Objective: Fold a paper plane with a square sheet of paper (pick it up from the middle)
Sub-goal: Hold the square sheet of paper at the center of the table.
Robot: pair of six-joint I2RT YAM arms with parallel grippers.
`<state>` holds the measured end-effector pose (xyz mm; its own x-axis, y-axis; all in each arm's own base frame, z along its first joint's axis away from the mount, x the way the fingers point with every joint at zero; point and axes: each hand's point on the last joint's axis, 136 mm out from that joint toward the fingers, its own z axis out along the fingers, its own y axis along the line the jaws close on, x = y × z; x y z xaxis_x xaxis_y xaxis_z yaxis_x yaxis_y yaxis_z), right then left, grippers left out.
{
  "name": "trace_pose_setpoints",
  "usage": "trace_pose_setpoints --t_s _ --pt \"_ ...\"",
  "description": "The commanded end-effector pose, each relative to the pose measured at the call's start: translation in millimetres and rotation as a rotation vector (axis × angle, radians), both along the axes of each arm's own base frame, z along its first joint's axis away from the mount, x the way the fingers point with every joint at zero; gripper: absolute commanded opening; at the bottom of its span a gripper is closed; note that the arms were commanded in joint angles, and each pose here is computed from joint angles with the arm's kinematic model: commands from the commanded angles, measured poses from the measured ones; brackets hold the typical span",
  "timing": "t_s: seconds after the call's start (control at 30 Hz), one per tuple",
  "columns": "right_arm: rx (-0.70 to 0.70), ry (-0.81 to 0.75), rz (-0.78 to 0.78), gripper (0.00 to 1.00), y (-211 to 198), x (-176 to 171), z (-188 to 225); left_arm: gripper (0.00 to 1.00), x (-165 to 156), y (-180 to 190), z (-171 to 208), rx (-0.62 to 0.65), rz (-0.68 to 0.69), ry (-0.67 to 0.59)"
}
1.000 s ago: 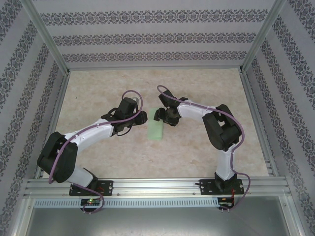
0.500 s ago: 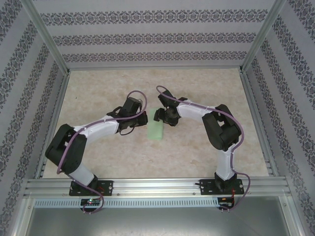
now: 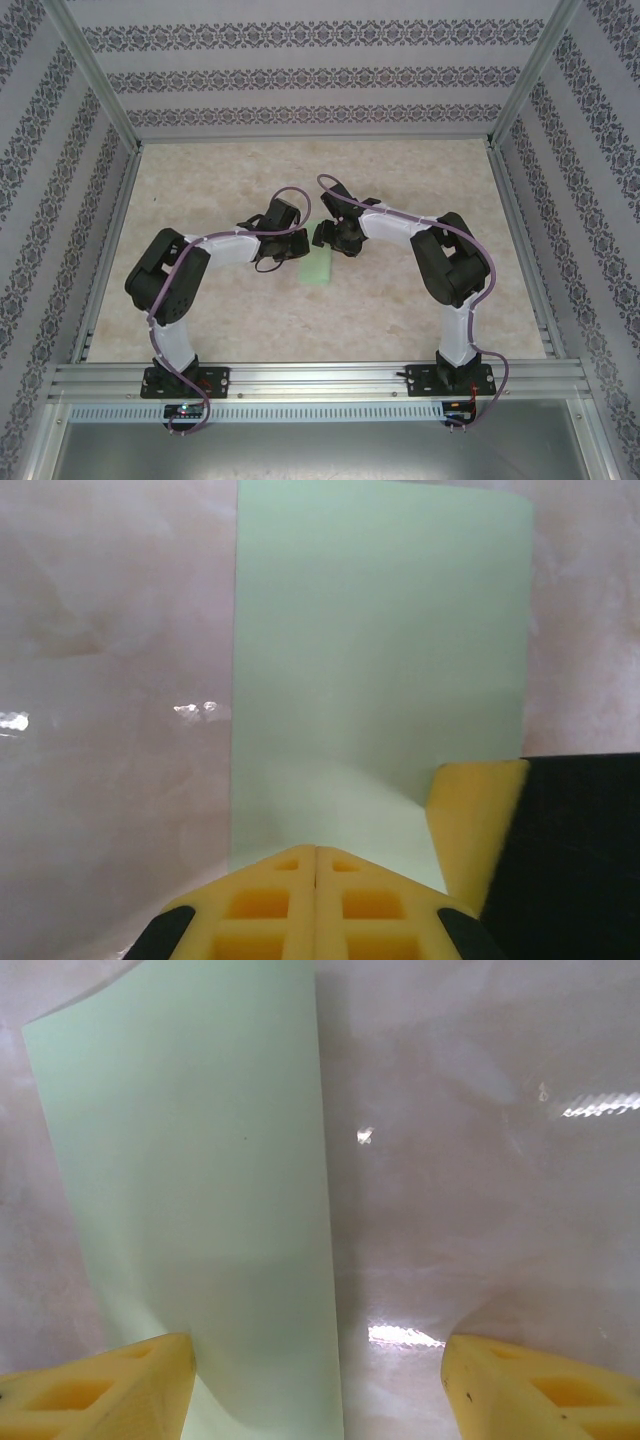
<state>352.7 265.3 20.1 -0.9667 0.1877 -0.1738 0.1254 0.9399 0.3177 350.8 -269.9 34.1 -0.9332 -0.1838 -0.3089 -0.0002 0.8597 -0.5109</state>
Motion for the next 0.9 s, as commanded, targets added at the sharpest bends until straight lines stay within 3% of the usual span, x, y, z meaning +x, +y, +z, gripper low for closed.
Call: trace_pose_setpoints --t_s 0.0,0.63,0.87 --pt "-0.075 0.064 -0.01 0.69 -12 -14 -30 0.0 14 -7 13 -0.038 0.014 -0.037" --pt "-0.061 0.061 -0.017 0.69 -9 -14 -26 0.0 0 6 -28 0.056 -0.005 0.038" --pt "0.009 -0.032 -0.001 0.7 -5 5 22 0.0 -8 14 -38 0.101 -0.02 0.05"
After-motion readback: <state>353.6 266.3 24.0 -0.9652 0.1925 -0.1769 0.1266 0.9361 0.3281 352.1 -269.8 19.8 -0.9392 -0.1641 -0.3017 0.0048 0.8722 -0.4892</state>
